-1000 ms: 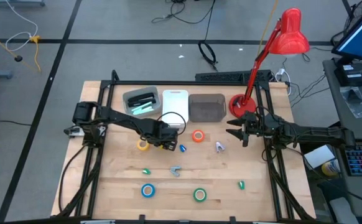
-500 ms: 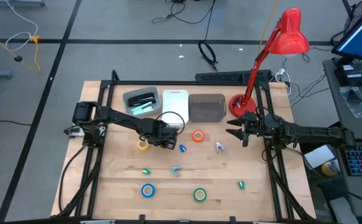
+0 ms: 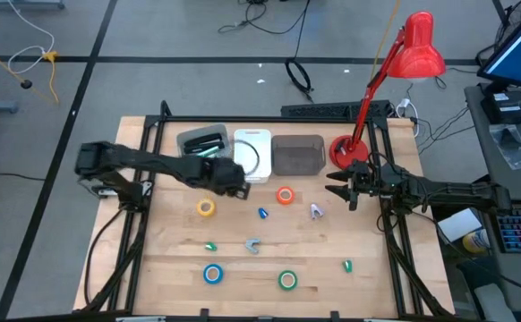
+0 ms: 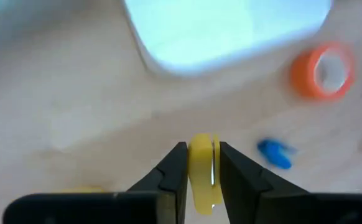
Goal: Pick and place Stapler, Stapler remover, tape
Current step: Put the yellow stapler into the gray bin
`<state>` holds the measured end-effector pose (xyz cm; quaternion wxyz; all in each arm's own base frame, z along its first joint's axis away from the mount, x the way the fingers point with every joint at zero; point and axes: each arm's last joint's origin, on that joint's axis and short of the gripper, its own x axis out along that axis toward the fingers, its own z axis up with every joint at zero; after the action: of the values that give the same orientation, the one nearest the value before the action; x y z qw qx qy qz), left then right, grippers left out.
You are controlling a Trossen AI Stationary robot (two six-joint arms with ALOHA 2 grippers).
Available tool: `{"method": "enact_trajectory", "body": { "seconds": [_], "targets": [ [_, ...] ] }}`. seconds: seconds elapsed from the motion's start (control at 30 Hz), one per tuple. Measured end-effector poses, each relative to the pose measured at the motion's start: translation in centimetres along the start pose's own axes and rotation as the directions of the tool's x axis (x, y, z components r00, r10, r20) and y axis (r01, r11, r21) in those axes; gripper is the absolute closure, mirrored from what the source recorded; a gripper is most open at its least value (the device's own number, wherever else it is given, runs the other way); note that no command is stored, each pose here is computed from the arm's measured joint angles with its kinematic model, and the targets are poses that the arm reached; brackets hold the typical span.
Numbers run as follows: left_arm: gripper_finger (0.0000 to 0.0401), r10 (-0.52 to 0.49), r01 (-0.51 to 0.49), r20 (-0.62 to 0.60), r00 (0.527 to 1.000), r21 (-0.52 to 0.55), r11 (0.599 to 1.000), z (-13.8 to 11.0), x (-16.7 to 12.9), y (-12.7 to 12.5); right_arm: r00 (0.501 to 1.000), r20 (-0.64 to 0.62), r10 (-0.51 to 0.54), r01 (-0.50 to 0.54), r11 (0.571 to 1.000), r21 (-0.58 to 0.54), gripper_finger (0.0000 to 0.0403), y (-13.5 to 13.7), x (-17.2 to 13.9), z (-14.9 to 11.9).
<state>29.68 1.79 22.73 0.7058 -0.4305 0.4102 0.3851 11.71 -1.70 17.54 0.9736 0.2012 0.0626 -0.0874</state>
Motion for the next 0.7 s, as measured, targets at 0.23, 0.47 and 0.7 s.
{"method": "enact_trajectory", "body": {
  "seconds": [0.23,0.47,0.7],
  "targets": [
    [0.0332,0.151,-0.173,0.26,0.954,0.062,0.983,3.9,-5.6,4.9,1.0,0.002,-0.003,0.003,0.999,0.035,0.0174,0.0,0.0,0.0],
    [0.0325,0.285,-0.339,0.251,0.925,0.205,0.918,9.2,-4.6,9.0,1.0,0.002,-0.003,0.003,0.998,0.059,0.0174,0.0,0.0,0.0],
    [0.0325,0.164,-0.22,0.196,0.967,0.314,0.923,13.7,-1.7,11.0,1.0,0.002,-0.003,0.003,0.993,0.117,0.0175,0.0,0.0,0.0]
  ]
}}
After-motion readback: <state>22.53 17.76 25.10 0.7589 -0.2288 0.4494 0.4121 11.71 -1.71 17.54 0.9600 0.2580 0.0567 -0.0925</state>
